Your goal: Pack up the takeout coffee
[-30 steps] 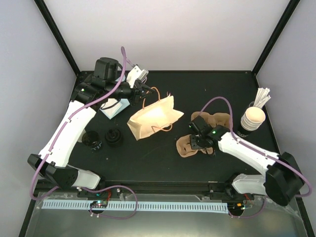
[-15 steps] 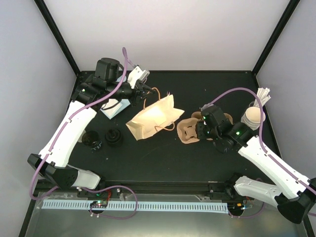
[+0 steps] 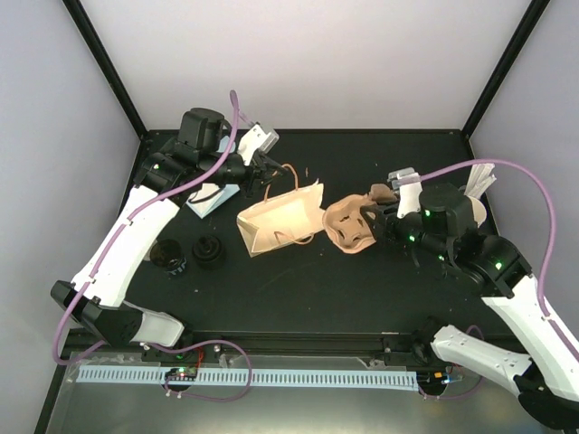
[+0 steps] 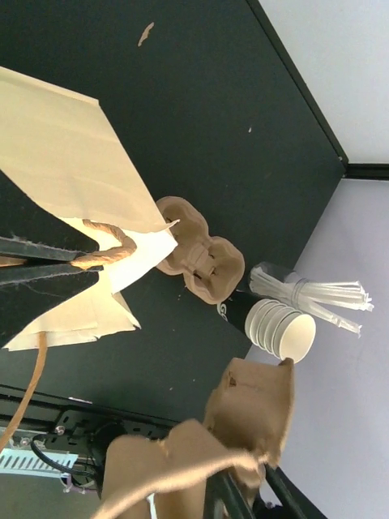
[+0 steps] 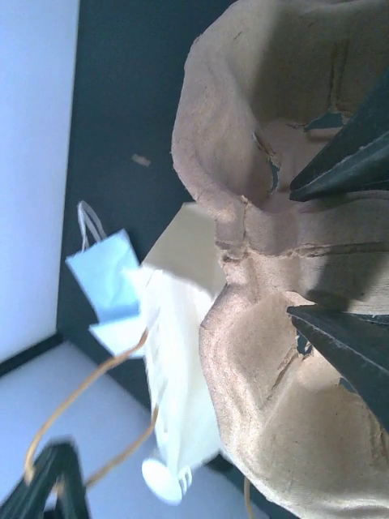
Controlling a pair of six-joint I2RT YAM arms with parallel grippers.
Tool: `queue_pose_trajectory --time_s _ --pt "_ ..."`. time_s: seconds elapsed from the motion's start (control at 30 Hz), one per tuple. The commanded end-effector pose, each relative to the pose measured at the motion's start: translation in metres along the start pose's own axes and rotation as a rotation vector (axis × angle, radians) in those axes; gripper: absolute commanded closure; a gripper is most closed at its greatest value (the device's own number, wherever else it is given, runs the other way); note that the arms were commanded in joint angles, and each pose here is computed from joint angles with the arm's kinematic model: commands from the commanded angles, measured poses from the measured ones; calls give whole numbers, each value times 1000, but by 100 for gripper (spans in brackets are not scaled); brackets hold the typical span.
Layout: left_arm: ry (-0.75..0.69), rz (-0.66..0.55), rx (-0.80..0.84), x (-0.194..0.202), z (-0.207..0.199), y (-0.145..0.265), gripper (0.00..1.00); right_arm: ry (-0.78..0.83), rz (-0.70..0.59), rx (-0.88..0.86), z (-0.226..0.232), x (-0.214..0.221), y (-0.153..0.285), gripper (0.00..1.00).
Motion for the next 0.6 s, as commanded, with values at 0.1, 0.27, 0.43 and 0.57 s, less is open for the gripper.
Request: queue_pose_trajectory --time_s 0.1,0.27,0.43,0.57 --pt "-24 8 -5 0 -5 2 98 68 -95 -321 46 -29 16 62" --pt "-23 7 -6 -1 -6 2 99 68 -128 -531 73 -40 19 62" --pt "-24 8 -12 -1 -6 2 98 50 -159 -676 91 -49 21 62" --pt "-25 6 -13 -3 -7 3 99 44 -160 -716 96 -52 15 62"
Point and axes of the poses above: each gripper's point midway between its finger pads, its own y axis back along the fingers, its own z axis along the line the jaws close on, x = y × z, the point moved 5 cm from there along y, back along the fingers, and after that the axes turned 2 degrees about -y, right-handed, at the moved point
